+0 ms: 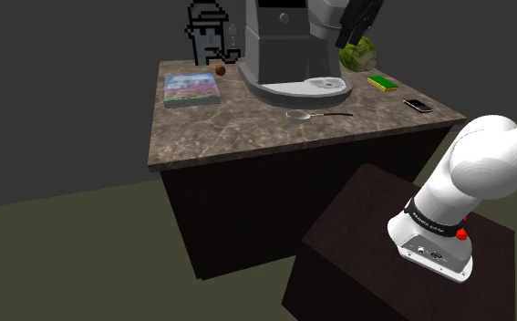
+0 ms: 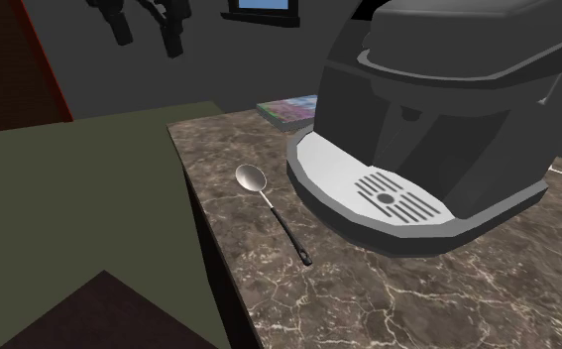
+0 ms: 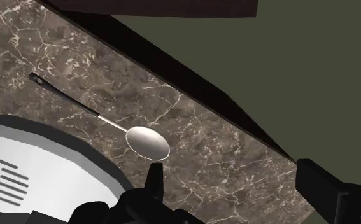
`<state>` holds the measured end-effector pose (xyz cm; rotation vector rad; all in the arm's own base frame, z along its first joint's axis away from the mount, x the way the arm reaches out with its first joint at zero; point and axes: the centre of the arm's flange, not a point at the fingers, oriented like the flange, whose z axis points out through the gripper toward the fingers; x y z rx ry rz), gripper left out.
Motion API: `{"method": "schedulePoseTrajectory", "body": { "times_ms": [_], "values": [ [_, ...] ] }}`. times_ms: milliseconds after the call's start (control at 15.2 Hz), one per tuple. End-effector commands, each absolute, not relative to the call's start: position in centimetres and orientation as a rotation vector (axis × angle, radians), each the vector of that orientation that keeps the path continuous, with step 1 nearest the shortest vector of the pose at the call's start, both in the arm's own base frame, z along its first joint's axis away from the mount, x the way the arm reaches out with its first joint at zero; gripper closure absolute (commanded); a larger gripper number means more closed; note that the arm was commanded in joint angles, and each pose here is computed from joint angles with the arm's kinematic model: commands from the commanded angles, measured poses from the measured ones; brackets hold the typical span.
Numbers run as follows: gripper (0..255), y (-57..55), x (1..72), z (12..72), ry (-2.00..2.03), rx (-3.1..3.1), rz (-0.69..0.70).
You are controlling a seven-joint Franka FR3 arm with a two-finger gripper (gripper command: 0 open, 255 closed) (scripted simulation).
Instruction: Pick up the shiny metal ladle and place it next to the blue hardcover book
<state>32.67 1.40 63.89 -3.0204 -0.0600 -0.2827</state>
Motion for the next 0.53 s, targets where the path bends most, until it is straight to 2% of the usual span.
{"method": "schedulePoseTrajectory", "body": {
  "times_ms": [0,462],
  "values": [
    [0,1.4,32.7,63.9,-0.060,-3.020,-0.283],
    [0,-2.4,34.4,56.0,-0.539,-3.038,-0.238]
  ]
}}
